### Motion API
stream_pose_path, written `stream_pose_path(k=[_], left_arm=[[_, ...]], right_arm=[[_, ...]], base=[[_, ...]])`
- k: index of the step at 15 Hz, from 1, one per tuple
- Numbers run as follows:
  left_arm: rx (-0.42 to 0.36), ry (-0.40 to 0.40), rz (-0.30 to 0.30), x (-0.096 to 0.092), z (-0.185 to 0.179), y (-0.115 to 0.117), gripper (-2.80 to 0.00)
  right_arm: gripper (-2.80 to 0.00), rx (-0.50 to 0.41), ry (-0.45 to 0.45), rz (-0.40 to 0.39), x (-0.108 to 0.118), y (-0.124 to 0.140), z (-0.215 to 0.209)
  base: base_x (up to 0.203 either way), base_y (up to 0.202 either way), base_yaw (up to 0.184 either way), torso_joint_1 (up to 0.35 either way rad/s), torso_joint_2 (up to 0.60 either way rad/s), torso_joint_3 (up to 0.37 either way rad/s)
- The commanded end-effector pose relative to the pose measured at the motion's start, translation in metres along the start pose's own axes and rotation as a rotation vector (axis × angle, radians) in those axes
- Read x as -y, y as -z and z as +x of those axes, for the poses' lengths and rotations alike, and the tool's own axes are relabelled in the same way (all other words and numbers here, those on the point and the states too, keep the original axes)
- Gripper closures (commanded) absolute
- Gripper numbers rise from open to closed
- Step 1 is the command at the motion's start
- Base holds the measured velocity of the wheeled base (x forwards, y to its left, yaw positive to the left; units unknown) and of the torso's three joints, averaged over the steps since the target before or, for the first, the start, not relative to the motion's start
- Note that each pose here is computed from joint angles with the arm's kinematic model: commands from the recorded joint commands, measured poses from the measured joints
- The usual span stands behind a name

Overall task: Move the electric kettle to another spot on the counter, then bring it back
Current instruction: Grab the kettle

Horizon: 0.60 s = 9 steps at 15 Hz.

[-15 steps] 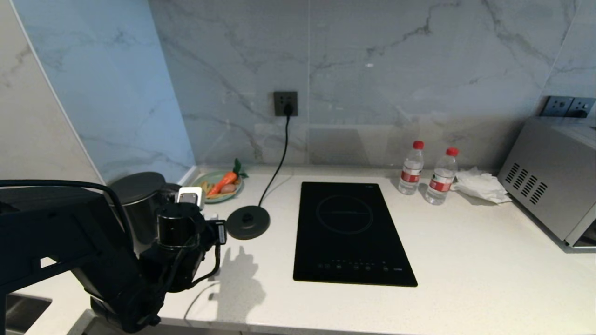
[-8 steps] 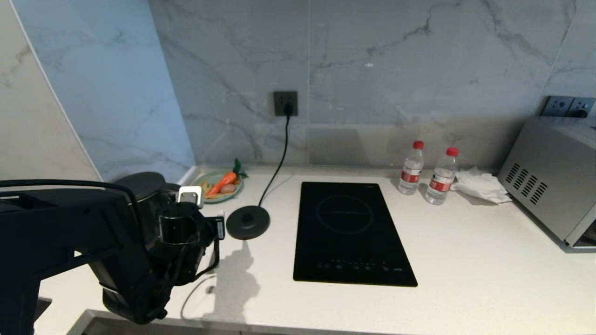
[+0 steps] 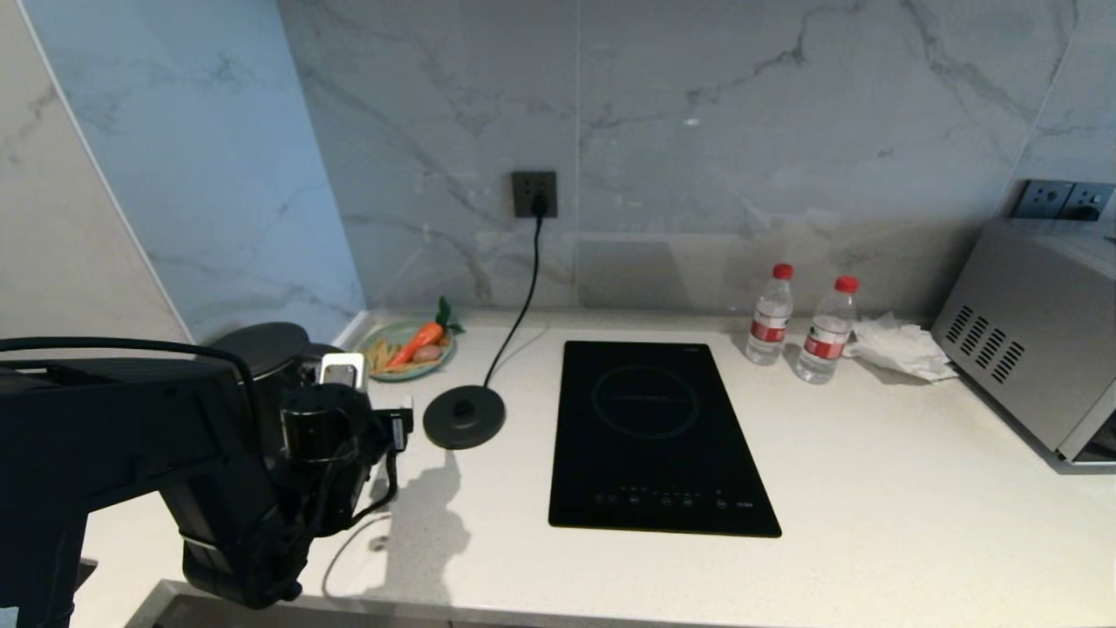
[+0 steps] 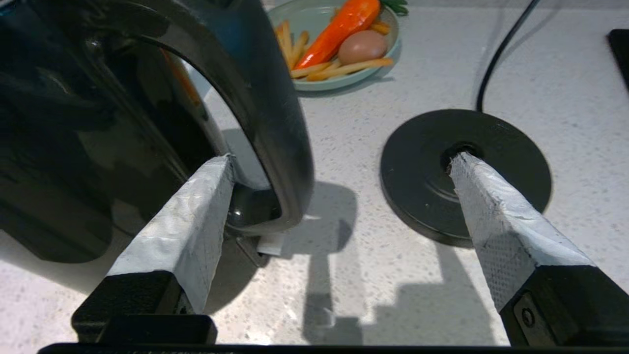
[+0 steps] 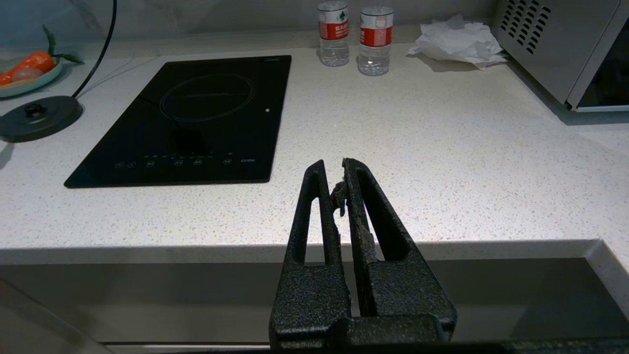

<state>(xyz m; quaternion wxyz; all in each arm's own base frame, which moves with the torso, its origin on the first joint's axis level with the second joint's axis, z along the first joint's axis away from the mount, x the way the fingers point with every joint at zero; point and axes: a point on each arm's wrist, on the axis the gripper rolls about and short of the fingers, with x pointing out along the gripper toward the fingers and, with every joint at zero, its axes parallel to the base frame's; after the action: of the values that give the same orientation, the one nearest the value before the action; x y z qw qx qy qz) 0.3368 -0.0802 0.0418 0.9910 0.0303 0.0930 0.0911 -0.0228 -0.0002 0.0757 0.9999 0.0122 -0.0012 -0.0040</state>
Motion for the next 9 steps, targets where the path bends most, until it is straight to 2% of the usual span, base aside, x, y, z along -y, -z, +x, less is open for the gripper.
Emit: stream_pose_path(k=[1,4,6,9], left_arm=[[0.018,0.002,-0.008,0.001,0.004,-0.002,-2.80],[0.062,0.009,-0.005,0.009,0.015,-0.010,-2.80],[0.070,0.005,0.020,0.013,0.024,-0.007,-2.80],[0.068,0.001,0.022,0.014,0.030,-0.003,-2.80]], right_arm=[[0.00,-0.001,0.000,0.000,0.000,0.000,0.000],[0.00,-0.001,0.000,0.000,0.000,0.000,0.000],[0.00,-0.001,0.000,0.000,0.000,0.000,0.000],[0.00,-0.001,0.000,0.000,0.000,0.000,0.000]], base=[[0.000,0.000,0.000,0.000,0.00,0.000],[0.000,0.000,0.000,0.000,0.00,0.000],[0.000,0.000,0.000,0.000,0.00,0.000],[0.000,0.000,0.000,0.000,0.00,0.000]])
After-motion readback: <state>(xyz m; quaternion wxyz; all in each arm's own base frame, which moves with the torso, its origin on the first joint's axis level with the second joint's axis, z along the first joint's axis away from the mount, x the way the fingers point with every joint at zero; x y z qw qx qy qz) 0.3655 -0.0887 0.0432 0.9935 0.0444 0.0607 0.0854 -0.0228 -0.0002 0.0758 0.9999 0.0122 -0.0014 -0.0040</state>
